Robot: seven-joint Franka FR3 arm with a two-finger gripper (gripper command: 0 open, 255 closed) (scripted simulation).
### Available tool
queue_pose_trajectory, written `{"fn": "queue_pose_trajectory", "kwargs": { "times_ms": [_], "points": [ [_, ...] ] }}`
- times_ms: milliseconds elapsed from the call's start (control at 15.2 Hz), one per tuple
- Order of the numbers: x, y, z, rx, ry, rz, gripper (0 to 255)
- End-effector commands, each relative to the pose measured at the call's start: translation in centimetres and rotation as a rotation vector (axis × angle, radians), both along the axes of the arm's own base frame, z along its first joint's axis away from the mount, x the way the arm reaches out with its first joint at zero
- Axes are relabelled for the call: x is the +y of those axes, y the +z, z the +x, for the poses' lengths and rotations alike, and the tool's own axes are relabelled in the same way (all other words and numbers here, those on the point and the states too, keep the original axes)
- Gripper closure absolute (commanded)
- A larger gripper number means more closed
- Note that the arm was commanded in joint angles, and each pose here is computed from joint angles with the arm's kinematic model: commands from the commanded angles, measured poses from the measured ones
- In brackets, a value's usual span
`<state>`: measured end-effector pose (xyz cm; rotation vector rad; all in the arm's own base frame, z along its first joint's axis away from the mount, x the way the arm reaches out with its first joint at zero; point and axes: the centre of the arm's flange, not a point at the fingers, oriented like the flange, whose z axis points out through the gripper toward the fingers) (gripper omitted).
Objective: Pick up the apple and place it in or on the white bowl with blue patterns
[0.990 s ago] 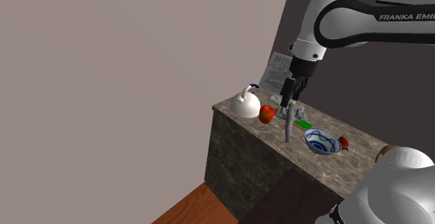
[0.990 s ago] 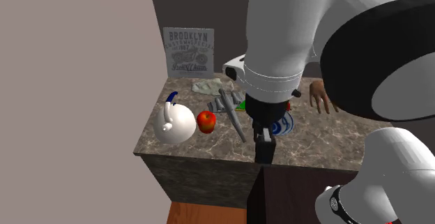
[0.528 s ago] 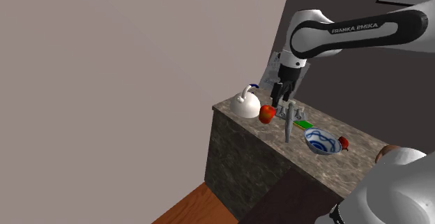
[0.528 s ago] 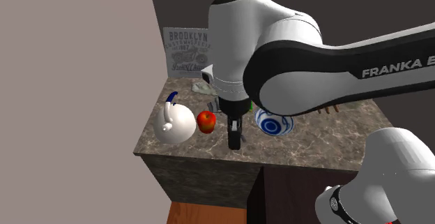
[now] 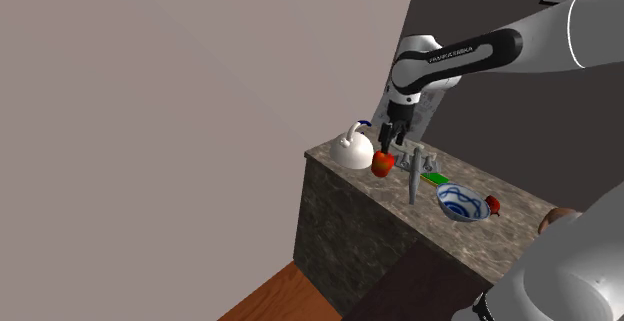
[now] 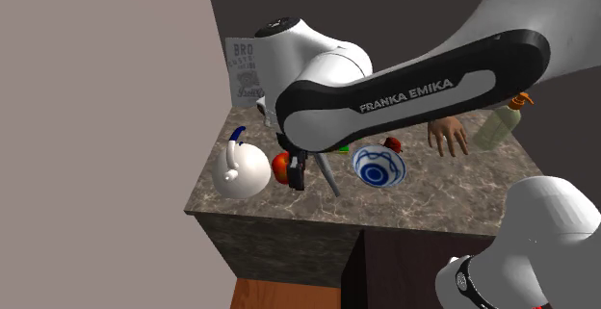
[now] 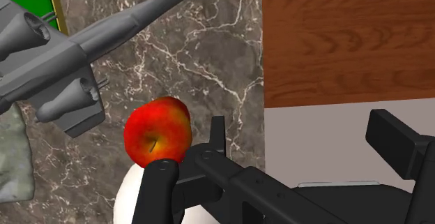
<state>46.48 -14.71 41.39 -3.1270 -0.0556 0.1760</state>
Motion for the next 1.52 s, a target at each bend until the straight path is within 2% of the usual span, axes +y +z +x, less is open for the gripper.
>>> {"fn": "queue_pose_trajectory", "kwargs": {
  "times_ms": [0, 858, 1452],
  "points": [
    [-1.4, -1.9, 1.9, 0.008, 0.000, -0.008, 0],
    [-11.5, -11.5, 11.7, 0.055, -0.005, -0.052, 0],
    [-11.7, -15.4, 11.1, 0.056, -0.005, -0.052, 0]
  ]
}}
